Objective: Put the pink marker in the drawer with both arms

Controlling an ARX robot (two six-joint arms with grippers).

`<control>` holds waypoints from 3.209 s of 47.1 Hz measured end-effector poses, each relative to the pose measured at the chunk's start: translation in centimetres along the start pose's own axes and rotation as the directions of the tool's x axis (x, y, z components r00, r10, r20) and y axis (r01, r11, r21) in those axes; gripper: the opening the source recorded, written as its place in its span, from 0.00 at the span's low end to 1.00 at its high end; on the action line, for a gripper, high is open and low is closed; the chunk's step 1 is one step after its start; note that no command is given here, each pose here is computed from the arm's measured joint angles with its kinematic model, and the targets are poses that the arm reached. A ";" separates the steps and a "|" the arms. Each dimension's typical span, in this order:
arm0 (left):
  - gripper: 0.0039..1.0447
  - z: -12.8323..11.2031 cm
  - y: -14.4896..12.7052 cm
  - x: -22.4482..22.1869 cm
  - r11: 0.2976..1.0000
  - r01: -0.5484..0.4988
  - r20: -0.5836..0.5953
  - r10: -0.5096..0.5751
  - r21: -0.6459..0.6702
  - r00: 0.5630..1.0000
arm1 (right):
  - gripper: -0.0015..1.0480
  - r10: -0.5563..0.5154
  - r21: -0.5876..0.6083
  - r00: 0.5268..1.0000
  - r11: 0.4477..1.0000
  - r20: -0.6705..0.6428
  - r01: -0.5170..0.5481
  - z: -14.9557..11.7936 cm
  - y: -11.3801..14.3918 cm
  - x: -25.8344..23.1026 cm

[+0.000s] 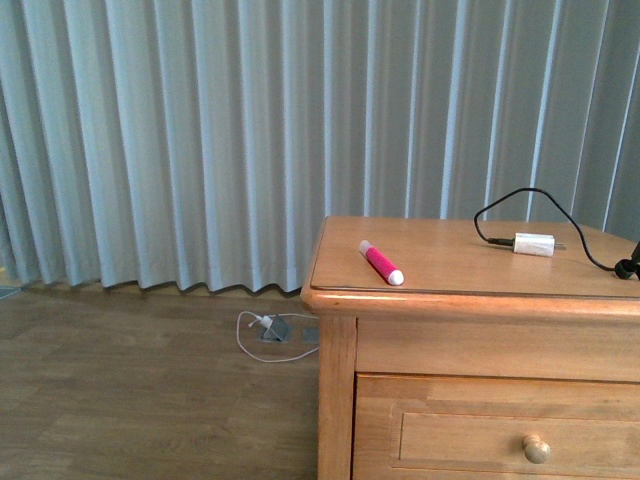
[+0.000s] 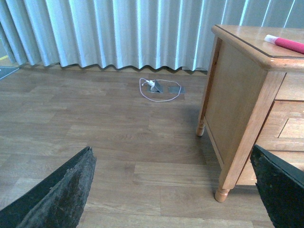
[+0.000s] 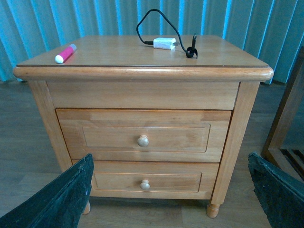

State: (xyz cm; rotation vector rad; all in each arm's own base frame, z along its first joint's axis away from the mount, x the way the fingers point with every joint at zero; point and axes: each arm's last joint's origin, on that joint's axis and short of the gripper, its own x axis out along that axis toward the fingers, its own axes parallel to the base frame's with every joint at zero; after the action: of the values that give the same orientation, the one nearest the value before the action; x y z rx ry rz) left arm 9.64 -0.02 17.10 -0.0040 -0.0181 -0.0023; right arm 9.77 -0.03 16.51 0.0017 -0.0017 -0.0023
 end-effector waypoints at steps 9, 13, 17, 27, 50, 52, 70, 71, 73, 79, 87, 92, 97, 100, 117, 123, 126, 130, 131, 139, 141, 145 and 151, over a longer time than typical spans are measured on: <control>0.95 0.0 0.0 0.0 1.000 0.000 0.000 0.000 0.000 1.000 | 0.92 0.000 0.000 1.000 1.000 0.000 0.000 0.0 0.0 0.0; 0.95 0.0 0.0 0.0 1.000 0.000 0.000 0.000 0.000 1.000 | 0.92 0.000 0.000 1.000 1.000 0.000 0.000 0.0 0.0 0.0; 0.95 0.0 0.0 0.0 1.000 0.000 0.000 0.000 0.000 1.000 | 0.92 0.000 0.000 1.000 1.000 0.000 0.000 0.0 0.0 0.0; 0.95 0.0 0.0 0.0 1.000 0.000 0.000 0.000 0.000 1.000 | 0.92 0.000 0.000 1.000 1.000 0.000 0.000 0.0 0.0 0.0; 0.95 0.0 0.0 0.0 1.000 0.000 0.000 0.000 0.000 1.000 | 0.92 0.000 0.000 1.000 1.000 0.000 0.000 0.0 0.0 0.0; 0.95 0.0 0.0 0.0 1.000 0.000 0.000 0.000 0.000 1.000 | 0.92 0.000 0.000 1.000 1.000 0.000 0.000 0.0 0.0 0.0; 0.95 0.0 0.0 0.0 1.000 0.000 0.000 0.000 0.000 1.000 | 0.92 0.191 0.037 0.928 0.981 -0.321 -0.189 0.5 1.8 2.6; 0.95 0.0 0.0 0.0 1.000 0.000 0.000 0.000 0.000 1.000 | 0.92 0.201 0.037 0.926 0.979 -0.321 -0.199 0.6 2.0 3.0; 0.95 0.0 0.0 0.0 1.000 0.000 0.000 0.000 0.000 1.000 | 0.92 0.215 0.038 0.922 0.976 -0.323 -0.215 0.8 2.6 3.8; 0.95 0.0 0.0 0.0 1.000 0.000 0.000 0.000 0.000 1.000 | 0.92 0.230 0.034 0.905 0.972 -0.358 -0.233 0.6 4.5 8.1; 0.95 0.0 0.0 0.0 1.000 0.000 0.000 0.000 0.000 1.000 | 0.92 0.188 0.036 0.899 0.981 -0.395 -0.189 -0.8 6.6 14.0; 0.95 0.0 0.0 0.0 1.000 0.000 0.000 0.000 0.000 1.000 | 0.92 0.152 0.025 0.900 0.987 -0.409 -0.156 -1.6 7.3 16.6; 0.95 0.0 0.0 0.0 1.000 0.000 0.000 0.000 0.000 1.000 | 0.92 0.111 0.007 0.902 0.993 -0.417 -0.119 -2.6 7.8 19.0; 0.95 0.0 0.0 0.0 1.000 0.000 0.000 0.000 0.000 1.000 | 0.92 0.087 -0.004 0.902 0.995 -0.423 -0.098 -3.3 8.1 20.3; 0.95 0.0 0.0 0.0 1.000 0.000 0.000 0.000 0.000 1.000 | 0.92 -0.010 -0.031 0.898 1.000 -0.439 -0.004 -6.7 7.6 25.4; 0.95 0.0 0.0 0.0 1.000 0.000 0.000 0.000 0.000 1.000 | 0.92 -0.033 -0.036 0.899 0.999 -0.437 0.019 -7.5 7.2 26.7; 0.95 0.0 0.0 0.0 1.000 0.000 0.000 0.000 0.000 1.000 | 0.92 -0.044 -0.037 0.900 0.999 -0.433 0.031 -7.8 7.0 27.3; 0.95 0.0 0.0 0.0 1.000 0.000 0.000 0.000 0.000 1.000 | 0.92 -0.055 -0.036 0.901 0.998 -0.430 0.044 -8.3 6.6 27.9; 0.95 0.0 0.0 0.0 1.000 0.000 0.000 0.000 0.000 1.000 | 0.92 -0.058 -0.036 0.901 0.998 -0.431 0.047 -8.5 6.5 28.0; 0.95 0.0 0.0 0.0 1.000 0.000 0.000 0.000 0.000 1.000 | 0.92 -0.062 -0.033 0.900 0.998 -0.431 0.053 -9.2 5.8 28.8; 0.95 0.0 0.0 0.0 1.000 0.000 0.000 0.000 0.000 1.000 | 0.92 -0.064 -0.031 0.900 0.998 -0.431 0.056 -9.4 5.6 29.0; 0.95 0.0 0.0 0.0 1.000 0.000 0.000 0.000 0.000 1.000 | 0.92 -0.059 -0.033 0.898 0.998 -0.436 0.050 -9.9 5.4 29.2; 0.95 0.0 0.0 0.0 1.000 0.000 0.000 0.000 0.000 1.000 | 0.92 -0.051 -0.039 0.897 0.999 -0.439 0.037 -10.3 5.3 29.4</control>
State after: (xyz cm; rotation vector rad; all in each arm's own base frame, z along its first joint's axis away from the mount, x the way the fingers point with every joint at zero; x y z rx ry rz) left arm 9.64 -0.02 17.10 -0.0040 -0.0177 -0.0023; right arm 39.19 5.21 6.23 -0.0278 0.4534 -0.0473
